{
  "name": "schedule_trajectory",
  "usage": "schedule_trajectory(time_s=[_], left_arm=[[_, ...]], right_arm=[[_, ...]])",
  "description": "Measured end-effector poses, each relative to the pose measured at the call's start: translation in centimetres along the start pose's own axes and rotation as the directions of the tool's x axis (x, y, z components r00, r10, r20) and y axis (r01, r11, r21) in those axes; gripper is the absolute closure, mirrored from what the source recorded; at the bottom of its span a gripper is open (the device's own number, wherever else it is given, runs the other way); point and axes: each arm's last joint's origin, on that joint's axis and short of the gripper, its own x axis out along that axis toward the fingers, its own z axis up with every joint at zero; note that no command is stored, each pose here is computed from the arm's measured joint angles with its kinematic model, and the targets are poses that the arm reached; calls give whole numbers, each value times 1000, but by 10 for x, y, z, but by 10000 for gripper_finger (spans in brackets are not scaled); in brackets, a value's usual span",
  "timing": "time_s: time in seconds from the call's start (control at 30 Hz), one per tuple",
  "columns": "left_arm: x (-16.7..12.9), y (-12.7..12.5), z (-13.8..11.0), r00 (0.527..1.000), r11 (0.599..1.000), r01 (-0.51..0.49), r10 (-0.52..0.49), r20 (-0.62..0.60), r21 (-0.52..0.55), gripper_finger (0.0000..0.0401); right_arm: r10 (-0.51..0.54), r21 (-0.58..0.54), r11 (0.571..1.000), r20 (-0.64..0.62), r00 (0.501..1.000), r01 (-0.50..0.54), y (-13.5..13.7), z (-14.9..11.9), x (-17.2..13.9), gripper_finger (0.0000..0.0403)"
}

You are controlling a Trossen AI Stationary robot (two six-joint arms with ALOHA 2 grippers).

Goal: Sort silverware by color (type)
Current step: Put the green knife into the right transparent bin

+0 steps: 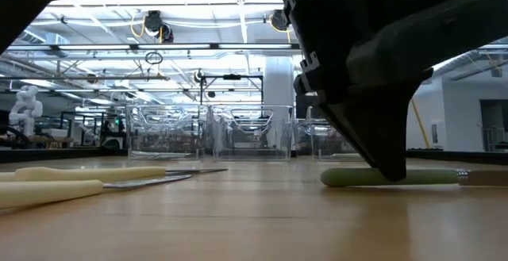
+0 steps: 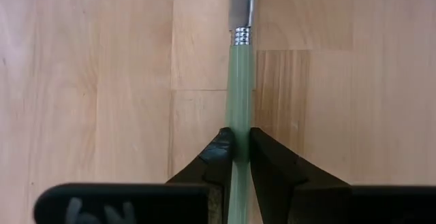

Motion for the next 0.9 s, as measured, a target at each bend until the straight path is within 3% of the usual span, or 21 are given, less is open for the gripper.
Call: schedule_trajectory(time_s=[0.27, 0.53, 0.73, 0.9], left_arm=[[1, 1, 0, 1000, 1000, -14, 14, 2, -6, 352], [2, 7, 2, 1000, 1000, -10, 10, 0, -20, 352], [2, 7, 2, 1000, 1000, -12, 12, 0, -20, 352], [2, 8, 2, 1000, 1000, -12, 12, 1, -21, 352]], right_arm=[[-28, 2, 1000, 28, 999, 28, -1, 1, 0, 403], [-148, 87, 986, 106, 983, 139, -5, -3, 9, 400], [-174, 147, 976, 72, 982, 162, -11, -14, 22, 350], [-226, 165, 965, 129, 966, 204, -14, -18, 31, 293]])
